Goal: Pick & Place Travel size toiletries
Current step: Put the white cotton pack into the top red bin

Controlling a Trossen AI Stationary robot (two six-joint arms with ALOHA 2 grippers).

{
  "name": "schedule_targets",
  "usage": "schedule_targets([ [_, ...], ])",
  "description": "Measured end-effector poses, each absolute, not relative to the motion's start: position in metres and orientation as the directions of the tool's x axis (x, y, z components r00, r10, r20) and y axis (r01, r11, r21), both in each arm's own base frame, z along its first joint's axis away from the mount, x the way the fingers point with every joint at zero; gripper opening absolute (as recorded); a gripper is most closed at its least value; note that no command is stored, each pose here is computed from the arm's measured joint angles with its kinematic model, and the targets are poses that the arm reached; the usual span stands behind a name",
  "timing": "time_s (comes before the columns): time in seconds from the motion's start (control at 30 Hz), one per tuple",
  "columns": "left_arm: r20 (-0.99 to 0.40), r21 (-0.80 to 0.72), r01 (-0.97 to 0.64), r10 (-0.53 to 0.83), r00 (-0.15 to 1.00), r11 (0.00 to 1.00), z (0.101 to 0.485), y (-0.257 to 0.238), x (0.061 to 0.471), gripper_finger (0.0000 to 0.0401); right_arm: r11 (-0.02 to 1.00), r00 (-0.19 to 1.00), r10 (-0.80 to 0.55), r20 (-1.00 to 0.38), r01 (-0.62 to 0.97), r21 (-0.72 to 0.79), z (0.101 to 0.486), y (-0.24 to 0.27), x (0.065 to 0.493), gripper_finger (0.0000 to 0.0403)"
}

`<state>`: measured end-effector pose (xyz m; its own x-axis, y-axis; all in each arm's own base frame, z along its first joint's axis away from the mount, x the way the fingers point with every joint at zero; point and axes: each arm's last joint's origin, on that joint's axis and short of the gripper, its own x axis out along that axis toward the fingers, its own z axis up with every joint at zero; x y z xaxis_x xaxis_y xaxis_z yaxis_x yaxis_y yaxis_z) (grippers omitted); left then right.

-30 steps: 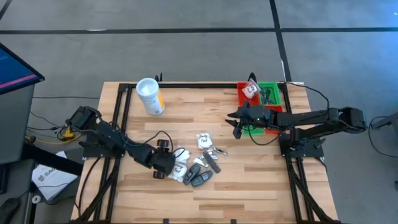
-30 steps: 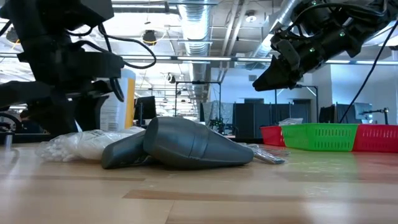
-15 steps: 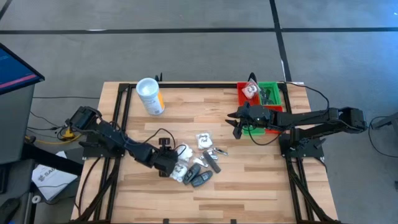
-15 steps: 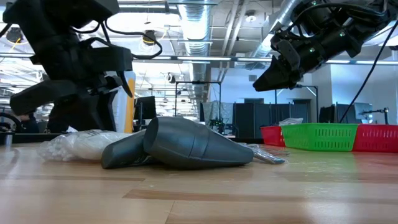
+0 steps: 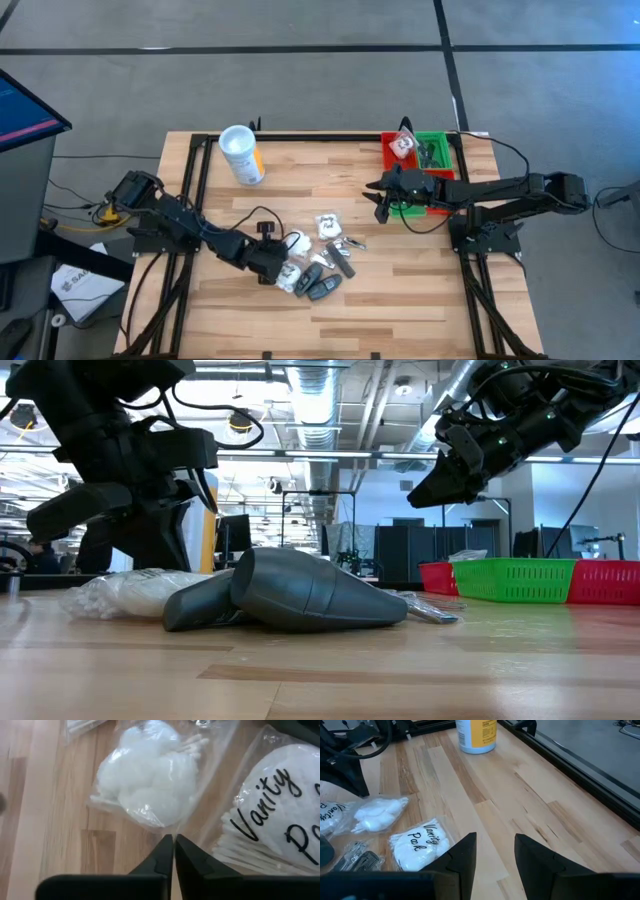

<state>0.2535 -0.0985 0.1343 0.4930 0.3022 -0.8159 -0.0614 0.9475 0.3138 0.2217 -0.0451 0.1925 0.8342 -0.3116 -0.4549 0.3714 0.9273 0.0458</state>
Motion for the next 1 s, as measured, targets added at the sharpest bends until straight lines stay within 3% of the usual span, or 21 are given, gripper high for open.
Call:
schedule_targets([
  [0.37, -0.807, 0.297, -0.066, 0.287, 0.517, 0.953, 0.140, -0.100, 0.257, 0.0000, 0.926, 0.830, -0.311, -0.463, 0.375, 0.051, 0.192, -0.045, 0.221, 0.0124],
  [1.0, -0.612, 0.338, -0.182, 0.363, 0.702, 0.923, 0.214, -0.090, 0.257, 0.0000, 0.964, 0.884, -0.232, -0.405, 0.264, 0.022, 0.197, -0.024, 0.227, 0.0124],
])
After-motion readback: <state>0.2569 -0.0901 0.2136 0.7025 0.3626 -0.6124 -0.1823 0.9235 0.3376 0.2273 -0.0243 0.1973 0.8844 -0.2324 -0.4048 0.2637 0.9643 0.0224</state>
